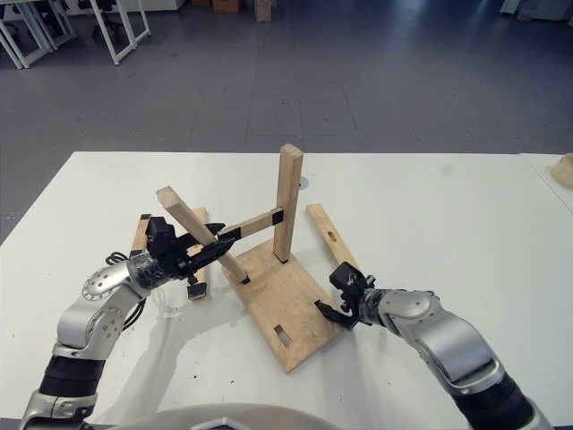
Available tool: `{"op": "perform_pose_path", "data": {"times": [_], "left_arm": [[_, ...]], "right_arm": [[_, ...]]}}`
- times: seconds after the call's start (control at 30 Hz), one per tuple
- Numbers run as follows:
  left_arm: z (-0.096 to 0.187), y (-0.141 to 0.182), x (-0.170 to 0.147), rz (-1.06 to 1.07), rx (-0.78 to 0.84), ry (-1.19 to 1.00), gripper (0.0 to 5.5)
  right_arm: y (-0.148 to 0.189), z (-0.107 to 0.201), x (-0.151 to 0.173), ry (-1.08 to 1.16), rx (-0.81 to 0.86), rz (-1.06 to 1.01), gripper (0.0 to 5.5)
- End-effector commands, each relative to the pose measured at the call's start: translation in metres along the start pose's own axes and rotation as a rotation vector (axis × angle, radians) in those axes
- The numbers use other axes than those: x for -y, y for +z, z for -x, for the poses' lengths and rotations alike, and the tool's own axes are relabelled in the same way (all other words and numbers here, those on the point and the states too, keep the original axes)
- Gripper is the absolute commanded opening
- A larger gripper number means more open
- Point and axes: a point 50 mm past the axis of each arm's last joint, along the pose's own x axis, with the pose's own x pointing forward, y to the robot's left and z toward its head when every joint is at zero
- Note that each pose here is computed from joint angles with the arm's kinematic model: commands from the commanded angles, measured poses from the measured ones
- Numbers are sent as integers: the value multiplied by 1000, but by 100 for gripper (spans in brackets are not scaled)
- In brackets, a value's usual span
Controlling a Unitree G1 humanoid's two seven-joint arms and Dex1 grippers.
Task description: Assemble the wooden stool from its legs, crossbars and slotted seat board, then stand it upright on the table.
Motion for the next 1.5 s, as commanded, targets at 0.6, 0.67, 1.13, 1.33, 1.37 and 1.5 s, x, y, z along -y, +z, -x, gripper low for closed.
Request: {"op": "perform_pose_path", "data": {"times": [0.6, 0.67, 1.13, 1.33, 1.37, 1.5], "left_arm": [[9, -47, -14, 94, -406, 16, 204], [11, -50, -12, 85, -425, 8, 204], [16, -58, -11, 84, -438, 25, 204], [11, -52, -16, 78, -430, 13, 204], [10, -51, -17, 76, -429, 11, 204], [8, -49, -20, 69, -428, 3, 204]], "right_arm": [[5, -2, -7, 25, 30, 13, 391], [11, 0, -4, 13, 70, -13, 391], [75, 30, 8, 72, 445, -176, 142], [126, 23, -15, 145, 637, -221, 45], [131, 17, -17, 125, 640, -215, 45], [145, -4, -20, 39, 651, -203, 45]]}}
